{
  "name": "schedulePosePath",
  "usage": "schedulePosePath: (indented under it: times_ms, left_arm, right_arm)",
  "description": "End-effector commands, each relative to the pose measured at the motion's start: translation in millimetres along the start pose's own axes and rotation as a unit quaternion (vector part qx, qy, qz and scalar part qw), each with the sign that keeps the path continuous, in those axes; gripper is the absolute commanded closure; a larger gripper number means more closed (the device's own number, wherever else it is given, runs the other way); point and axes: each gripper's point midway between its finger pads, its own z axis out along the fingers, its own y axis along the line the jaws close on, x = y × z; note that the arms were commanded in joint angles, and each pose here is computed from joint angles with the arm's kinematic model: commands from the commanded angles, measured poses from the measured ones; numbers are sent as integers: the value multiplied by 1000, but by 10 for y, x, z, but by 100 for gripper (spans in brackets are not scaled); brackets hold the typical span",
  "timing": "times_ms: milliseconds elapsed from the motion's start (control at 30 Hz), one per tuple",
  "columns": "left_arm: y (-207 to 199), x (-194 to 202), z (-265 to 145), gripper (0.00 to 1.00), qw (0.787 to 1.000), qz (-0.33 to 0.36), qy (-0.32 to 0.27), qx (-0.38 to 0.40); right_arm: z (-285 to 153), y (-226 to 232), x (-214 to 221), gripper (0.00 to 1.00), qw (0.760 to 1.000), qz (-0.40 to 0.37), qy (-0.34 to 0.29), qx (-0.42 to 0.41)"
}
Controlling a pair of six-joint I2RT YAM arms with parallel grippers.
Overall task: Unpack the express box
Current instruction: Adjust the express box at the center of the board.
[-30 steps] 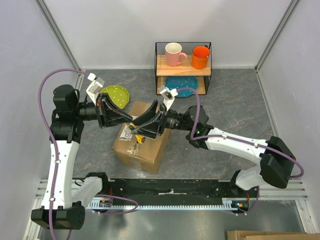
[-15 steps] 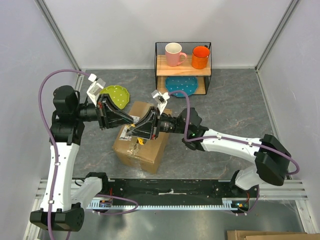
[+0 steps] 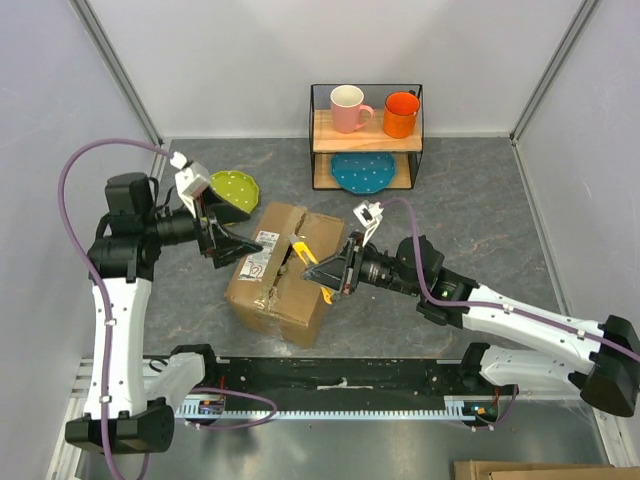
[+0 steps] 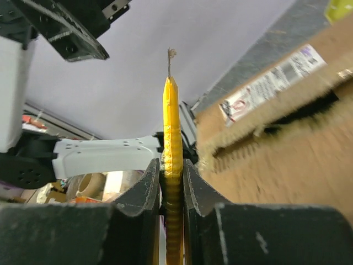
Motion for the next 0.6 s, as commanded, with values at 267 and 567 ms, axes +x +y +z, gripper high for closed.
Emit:
schedulePosePath:
  times_ms: [267,567]
  left_arm:
    - [519,1342,-497,2,937,222,215,-161]
    - [935,1628,-1032,5,848,298,343,-273]
  right_arm:
    - [-359,-519,67,100,990,19,-31,136]
    - [-721,-1253,-50,100,940,-10,-94,327]
